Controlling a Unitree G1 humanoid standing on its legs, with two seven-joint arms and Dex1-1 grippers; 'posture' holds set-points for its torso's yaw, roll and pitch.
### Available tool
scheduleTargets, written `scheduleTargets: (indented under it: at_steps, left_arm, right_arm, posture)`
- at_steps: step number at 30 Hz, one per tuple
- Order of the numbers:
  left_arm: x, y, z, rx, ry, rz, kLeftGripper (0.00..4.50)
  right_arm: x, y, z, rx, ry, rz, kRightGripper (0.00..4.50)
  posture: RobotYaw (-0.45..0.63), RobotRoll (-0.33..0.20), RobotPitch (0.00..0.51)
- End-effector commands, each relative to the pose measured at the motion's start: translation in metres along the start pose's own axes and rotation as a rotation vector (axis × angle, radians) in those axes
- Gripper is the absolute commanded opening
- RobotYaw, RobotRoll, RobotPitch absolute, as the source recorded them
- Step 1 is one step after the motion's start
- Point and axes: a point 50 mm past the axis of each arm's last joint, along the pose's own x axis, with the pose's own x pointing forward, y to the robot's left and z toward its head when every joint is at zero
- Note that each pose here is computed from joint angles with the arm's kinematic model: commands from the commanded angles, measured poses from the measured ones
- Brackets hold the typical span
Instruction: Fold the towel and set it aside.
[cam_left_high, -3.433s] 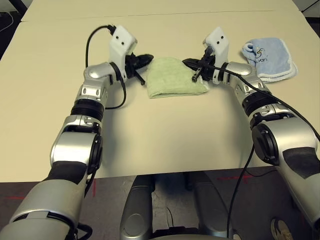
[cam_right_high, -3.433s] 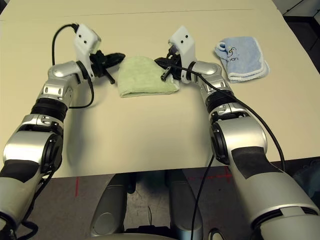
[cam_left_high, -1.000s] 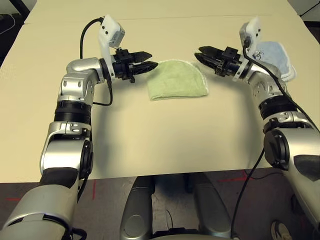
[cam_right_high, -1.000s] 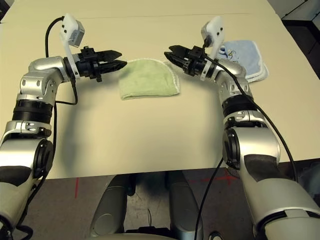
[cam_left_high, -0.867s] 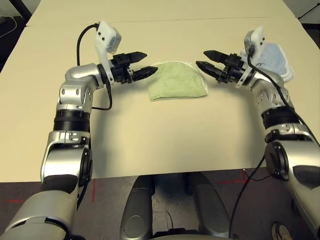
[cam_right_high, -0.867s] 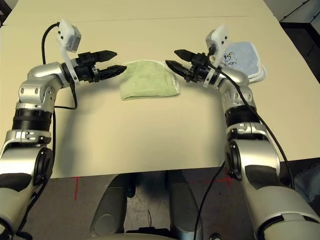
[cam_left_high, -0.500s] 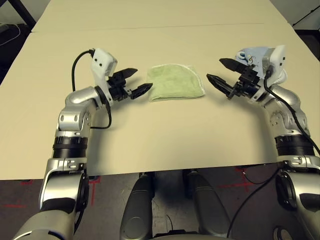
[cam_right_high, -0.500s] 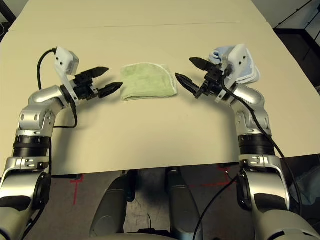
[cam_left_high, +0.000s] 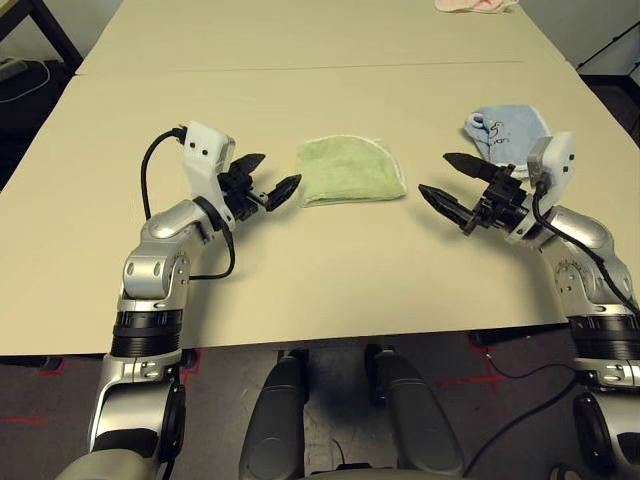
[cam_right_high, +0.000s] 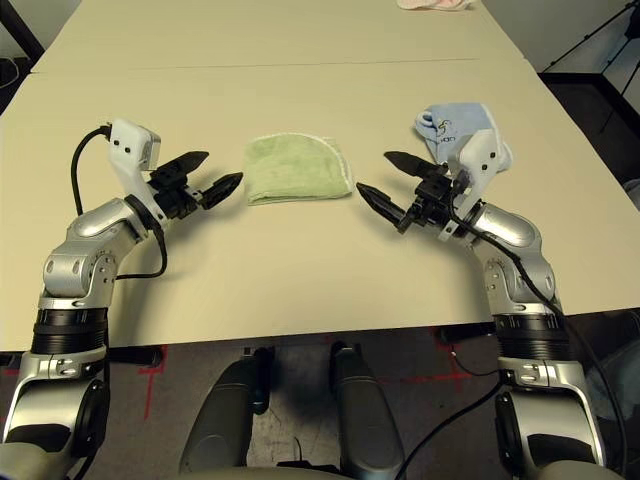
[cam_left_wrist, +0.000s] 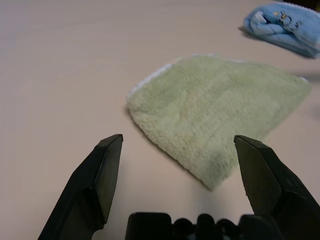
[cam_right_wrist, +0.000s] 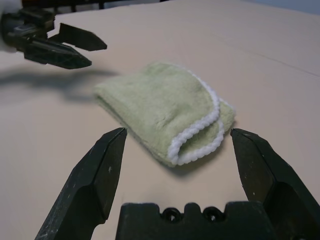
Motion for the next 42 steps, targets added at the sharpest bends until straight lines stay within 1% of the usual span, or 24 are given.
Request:
scheduleTargets:
  at_steps: [1, 3, 6, 8, 10, 12, 17, 21, 26, 32, 36, 42]
  left_arm:
    - [0.002, -0.006, -0.003, -0.027, 0.091, -0.074, 4.50]
    - [0.001, -0.006, -0.006, -0.036, 0.148, -0.080, 4.50]
    - [0.006, -0.013, -0.008, -0.084, 0.134, -0.099, 4.50]
    - [0.009, -0.017, -0.008, -0.164, 0.129, -0.117, 4.50]
    - [0.010, -0.019, -0.011, -0.298, 0.163, -0.126, 4.50]
    - [0.010, -0.015, -0.013, -0.428, 0.201, -0.107, 4.50]
    - [0.001, 0.000, -0.015, -0.634, 0.276, -0.092, 4.50]
    - [-0.002, 0.011, -0.013, -0.718, 0.290, -0.078, 4.50]
    - [0.004, 0.014, -0.010, -0.851, 0.286, -0.096, 4.50]
    - [0.019, 0.012, -0.006, -0.925, 0.238, -0.110, 4.50]
    - [0.028, 0.007, -0.003, -0.946, 0.217, -0.130, 4.50]
    - [0.043, 0.002, -0.006, -0.967, 0.215, -0.123, 4.50]
  right_arm:
    - [-0.002, -0.002, -0.003, -0.022, 0.027, 0.032, 4.48]
    - [-0.001, -0.003, -0.002, -0.026, 0.024, 0.032, 4.48]
    - [0.007, -0.004, -0.001, -0.043, 0.022, 0.049, 4.48]
    - [0.012, -0.006, 0.001, -0.046, 0.010, 0.052, 4.48]
    - [0.017, -0.006, 0.003, -0.048, -0.003, 0.058, 4.48]
    - [0.019, -0.006, 0.003, -0.050, -0.006, 0.065, 4.48]
    - [0.019, -0.005, 0.002, -0.052, -0.001, 0.070, 4.48]
    - [0.018, -0.005, 0.002, -0.055, 0.005, 0.069, 4.48]
    - [0.018, -0.006, 0.002, -0.059, 0.009, 0.067, 4.48]
    - [0.017, -0.007, 0.001, -0.062, 0.014, 0.061, 4.48]
    - [0.016, -0.008, 0.001, -0.062, 0.019, 0.058, 4.48]
    - [0.016, -0.008, 0.001, -0.065, 0.019, 0.056, 4.48]
  posture:
    - [0.08, 0.000, 0.196]
    - [0.08, 0.000, 0.195]
    - [0.08, 0.000, 0.194]
    - [0.08, 0.000, 0.195]
    - [0.08, 0.000, 0.195]
    - [0.08, 0.000, 0.195]
    - [0.08, 0.000, 0.200]
    - [0.08, 0.000, 0.202]
    - [0.08, 0.000, 0.204]
    - [0.08, 0.000, 0.205]
    - [0.07, 0.000, 0.206]
    - [0.07, 0.000, 0.205]
